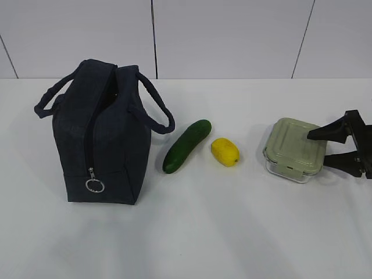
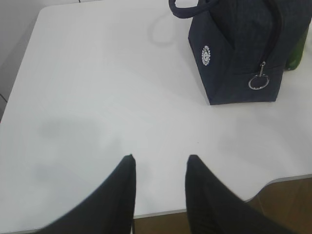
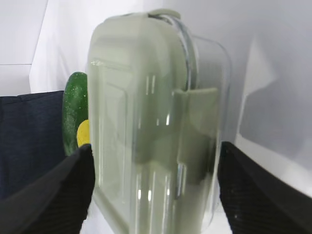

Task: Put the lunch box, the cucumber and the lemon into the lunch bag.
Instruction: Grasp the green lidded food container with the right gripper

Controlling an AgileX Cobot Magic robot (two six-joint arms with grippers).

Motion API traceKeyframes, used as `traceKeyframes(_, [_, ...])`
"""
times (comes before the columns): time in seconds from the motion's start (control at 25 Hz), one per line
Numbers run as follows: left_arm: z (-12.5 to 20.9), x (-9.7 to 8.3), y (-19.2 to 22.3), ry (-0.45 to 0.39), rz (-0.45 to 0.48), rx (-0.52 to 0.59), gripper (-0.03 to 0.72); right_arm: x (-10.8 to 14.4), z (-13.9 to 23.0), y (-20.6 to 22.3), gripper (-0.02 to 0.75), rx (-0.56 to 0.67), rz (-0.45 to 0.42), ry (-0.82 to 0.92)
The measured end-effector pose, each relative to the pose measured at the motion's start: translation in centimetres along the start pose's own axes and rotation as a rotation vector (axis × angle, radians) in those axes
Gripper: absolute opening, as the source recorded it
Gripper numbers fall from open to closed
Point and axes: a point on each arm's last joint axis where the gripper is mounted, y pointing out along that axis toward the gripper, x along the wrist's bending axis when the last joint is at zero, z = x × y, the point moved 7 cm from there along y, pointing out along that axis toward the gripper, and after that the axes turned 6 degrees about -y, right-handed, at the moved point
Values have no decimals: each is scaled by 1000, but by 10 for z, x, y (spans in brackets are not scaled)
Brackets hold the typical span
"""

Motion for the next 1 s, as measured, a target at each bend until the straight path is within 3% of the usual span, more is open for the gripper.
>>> traceKeyframes(1.0, [0,0,0,0,0,0,245,-6,6,10,582,34,33,-22])
